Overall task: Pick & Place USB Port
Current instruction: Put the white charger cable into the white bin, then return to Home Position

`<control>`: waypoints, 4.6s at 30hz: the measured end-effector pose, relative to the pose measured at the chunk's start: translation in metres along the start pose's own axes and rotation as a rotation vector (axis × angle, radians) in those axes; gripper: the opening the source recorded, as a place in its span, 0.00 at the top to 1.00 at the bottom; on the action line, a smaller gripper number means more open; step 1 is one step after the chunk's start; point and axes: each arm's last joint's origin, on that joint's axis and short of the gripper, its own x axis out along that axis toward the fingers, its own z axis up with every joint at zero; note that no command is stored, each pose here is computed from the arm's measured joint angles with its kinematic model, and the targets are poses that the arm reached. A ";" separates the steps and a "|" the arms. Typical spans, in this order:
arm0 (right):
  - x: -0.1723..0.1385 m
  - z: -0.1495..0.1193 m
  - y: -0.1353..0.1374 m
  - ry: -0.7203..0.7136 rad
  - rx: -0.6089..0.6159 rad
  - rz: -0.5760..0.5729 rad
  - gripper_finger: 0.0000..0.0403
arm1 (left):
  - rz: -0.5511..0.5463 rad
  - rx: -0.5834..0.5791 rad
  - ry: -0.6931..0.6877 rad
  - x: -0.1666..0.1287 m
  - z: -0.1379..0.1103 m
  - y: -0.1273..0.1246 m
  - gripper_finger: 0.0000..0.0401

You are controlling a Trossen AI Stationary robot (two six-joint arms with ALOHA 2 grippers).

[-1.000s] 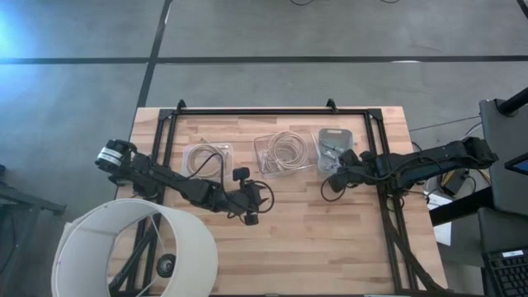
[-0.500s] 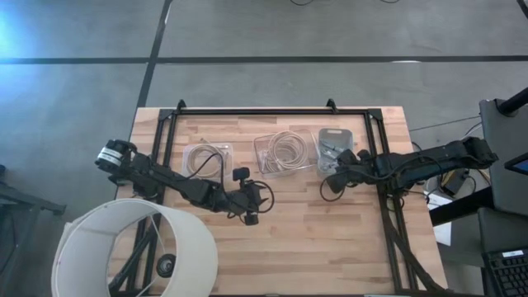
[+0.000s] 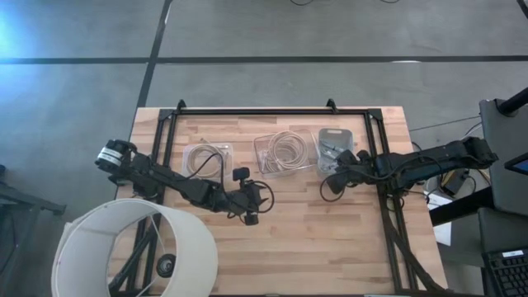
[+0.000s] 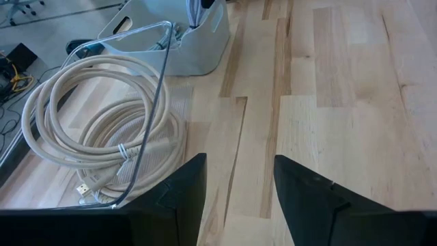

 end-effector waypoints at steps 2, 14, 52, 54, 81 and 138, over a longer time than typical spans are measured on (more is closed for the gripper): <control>0.000 0.000 0.000 0.000 0.000 0.000 0.97 | 0.000 0.000 0.000 0.000 0.000 0.000 0.56; 0.000 0.000 0.000 0.002 0.000 0.003 0.97 | 0.000 0.000 0.000 0.000 0.000 0.000 0.56; 0.000 0.003 0.003 -0.035 -0.012 0.031 0.67 | 0.000 0.000 0.000 0.000 0.000 0.000 0.56; 0.000 0.003 0.003 -0.038 -0.046 0.027 0.67 | 0.001 0.000 0.000 0.000 0.000 0.000 0.56; -0.012 0.019 0.007 -0.179 -0.162 -0.045 0.70 | 0.001 0.000 0.000 0.000 0.000 0.000 0.56; -0.056 0.070 0.037 -0.470 -0.284 0.143 0.82 | 0.373 -0.016 -0.026 -0.089 0.020 0.059 0.56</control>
